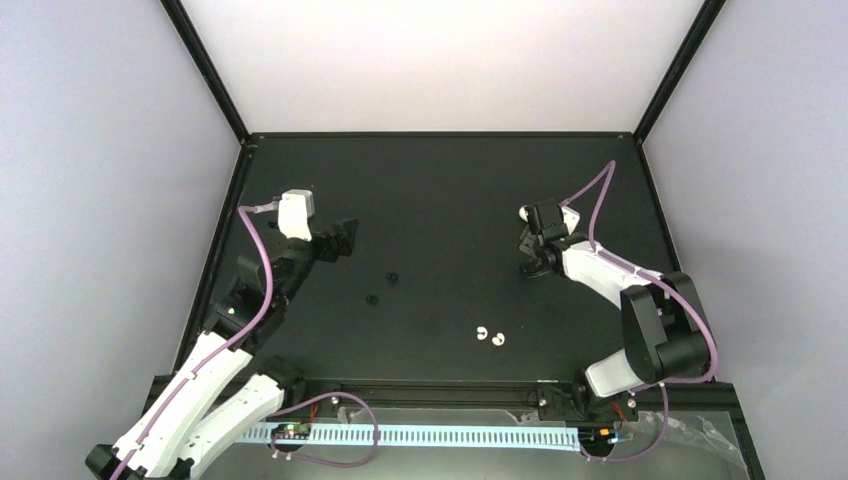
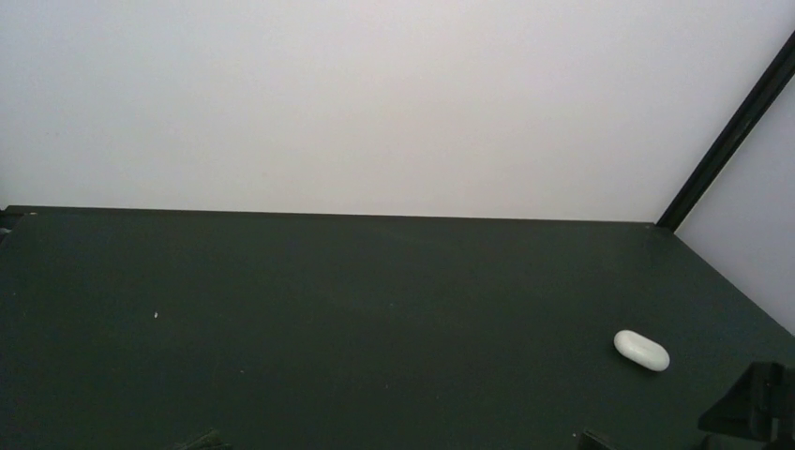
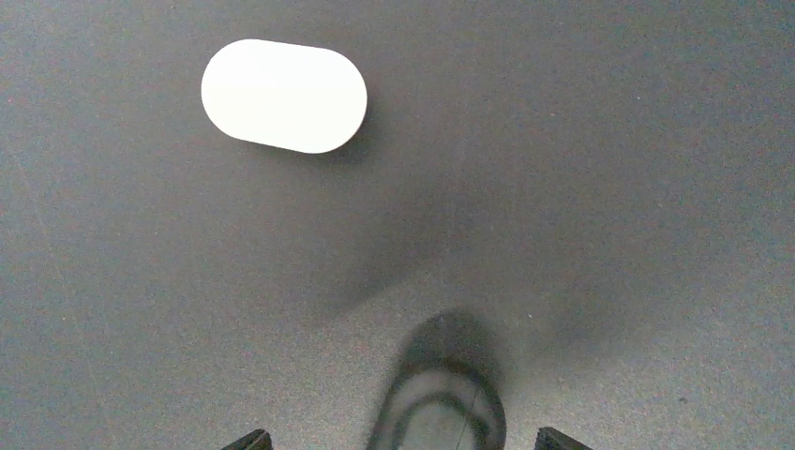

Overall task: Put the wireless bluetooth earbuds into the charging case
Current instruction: Move the charging case to the center of the board.

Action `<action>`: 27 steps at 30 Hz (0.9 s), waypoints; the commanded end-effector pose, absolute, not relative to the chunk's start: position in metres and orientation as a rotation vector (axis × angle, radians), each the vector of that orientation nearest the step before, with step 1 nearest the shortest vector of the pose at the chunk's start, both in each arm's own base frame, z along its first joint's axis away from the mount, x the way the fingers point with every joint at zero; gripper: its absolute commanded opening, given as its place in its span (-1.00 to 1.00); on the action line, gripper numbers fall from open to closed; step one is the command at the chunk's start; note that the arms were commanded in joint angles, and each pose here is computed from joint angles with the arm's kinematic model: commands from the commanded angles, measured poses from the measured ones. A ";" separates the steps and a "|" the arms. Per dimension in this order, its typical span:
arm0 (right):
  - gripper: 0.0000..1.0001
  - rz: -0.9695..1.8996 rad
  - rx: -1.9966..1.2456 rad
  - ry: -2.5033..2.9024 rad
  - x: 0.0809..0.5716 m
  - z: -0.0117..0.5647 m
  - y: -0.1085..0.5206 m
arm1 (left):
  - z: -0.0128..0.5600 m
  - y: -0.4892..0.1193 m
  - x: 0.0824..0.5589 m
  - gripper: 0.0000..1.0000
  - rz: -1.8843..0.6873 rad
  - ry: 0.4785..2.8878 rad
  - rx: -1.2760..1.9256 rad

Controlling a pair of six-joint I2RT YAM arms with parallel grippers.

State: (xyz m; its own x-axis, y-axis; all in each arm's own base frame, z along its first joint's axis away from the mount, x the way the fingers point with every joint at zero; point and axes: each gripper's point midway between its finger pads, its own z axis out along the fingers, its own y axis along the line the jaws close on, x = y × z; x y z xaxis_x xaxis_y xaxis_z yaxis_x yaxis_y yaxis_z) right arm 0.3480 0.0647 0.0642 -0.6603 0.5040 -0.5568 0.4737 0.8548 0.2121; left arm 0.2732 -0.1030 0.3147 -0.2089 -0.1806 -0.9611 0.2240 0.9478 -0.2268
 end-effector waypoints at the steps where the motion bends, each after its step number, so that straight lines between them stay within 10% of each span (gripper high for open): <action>1: 0.43 0.070 0.739 2.368 0.360 0.071 0.064 | 0.315 -0.106 0.271 0.98 -0.391 1.740 0.040; 27: 0.15 0.081 0.705 2.506 0.345 0.033 0.074 | 0.315 -0.110 0.269 0.97 -0.399 1.740 0.058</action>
